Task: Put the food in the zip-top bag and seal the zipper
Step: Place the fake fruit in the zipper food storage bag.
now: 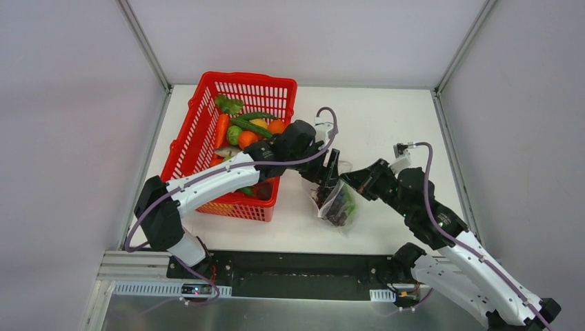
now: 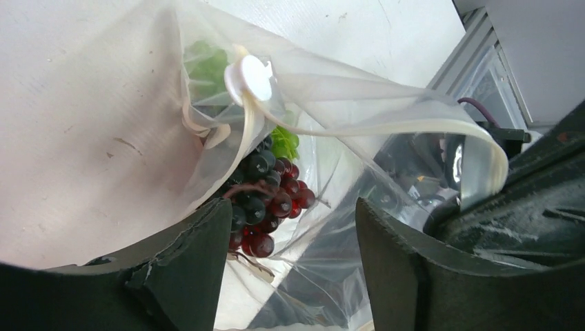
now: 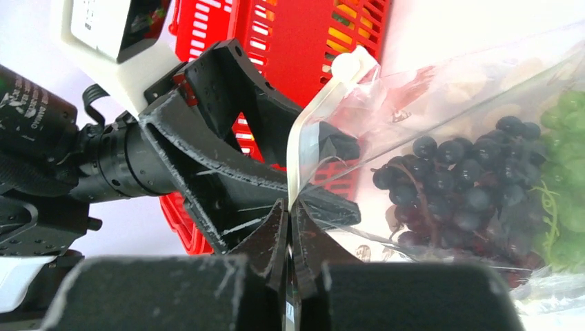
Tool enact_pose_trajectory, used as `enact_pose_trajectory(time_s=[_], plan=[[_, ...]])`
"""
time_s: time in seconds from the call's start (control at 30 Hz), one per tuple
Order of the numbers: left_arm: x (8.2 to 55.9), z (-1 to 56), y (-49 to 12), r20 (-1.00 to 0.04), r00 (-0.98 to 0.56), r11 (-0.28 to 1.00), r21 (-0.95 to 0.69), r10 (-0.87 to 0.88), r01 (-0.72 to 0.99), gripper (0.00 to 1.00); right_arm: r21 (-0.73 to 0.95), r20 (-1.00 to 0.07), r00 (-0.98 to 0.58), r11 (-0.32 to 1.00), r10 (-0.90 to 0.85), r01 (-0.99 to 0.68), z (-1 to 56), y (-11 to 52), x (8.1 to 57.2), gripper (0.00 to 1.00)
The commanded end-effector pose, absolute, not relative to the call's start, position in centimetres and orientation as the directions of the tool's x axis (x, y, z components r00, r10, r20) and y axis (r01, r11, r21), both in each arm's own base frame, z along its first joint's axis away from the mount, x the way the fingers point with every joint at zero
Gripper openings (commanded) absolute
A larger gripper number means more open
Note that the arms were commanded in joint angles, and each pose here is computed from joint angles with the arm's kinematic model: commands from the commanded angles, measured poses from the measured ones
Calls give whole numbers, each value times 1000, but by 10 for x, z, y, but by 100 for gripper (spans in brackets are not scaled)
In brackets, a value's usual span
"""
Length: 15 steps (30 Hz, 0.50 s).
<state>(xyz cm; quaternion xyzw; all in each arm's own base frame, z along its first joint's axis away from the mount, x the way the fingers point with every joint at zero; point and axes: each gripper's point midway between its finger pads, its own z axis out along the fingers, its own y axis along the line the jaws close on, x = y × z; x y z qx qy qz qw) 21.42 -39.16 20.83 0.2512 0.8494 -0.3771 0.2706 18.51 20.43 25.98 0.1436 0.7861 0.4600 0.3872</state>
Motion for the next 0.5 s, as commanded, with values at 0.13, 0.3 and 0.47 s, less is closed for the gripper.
enact_pose_trajectory(time_s=[0.13, 0.3, 0.47], plan=[[200, 265, -384, -743, -637, 505, -476, 207, 720, 66, 875, -439, -565, 476, 699, -91, 275, 191, 199, 0], [201, 273, -359, -774, -607, 566, -422, 182, 708, 66, 870, -461, -520, 483, 719, -104, 284, 182, 201, 0], [213, 260, -337, -766, -617, 679, -356, 182, 642, 70, 849, -476, -533, 523, 699, -72, 273, 180, 201, 0]])
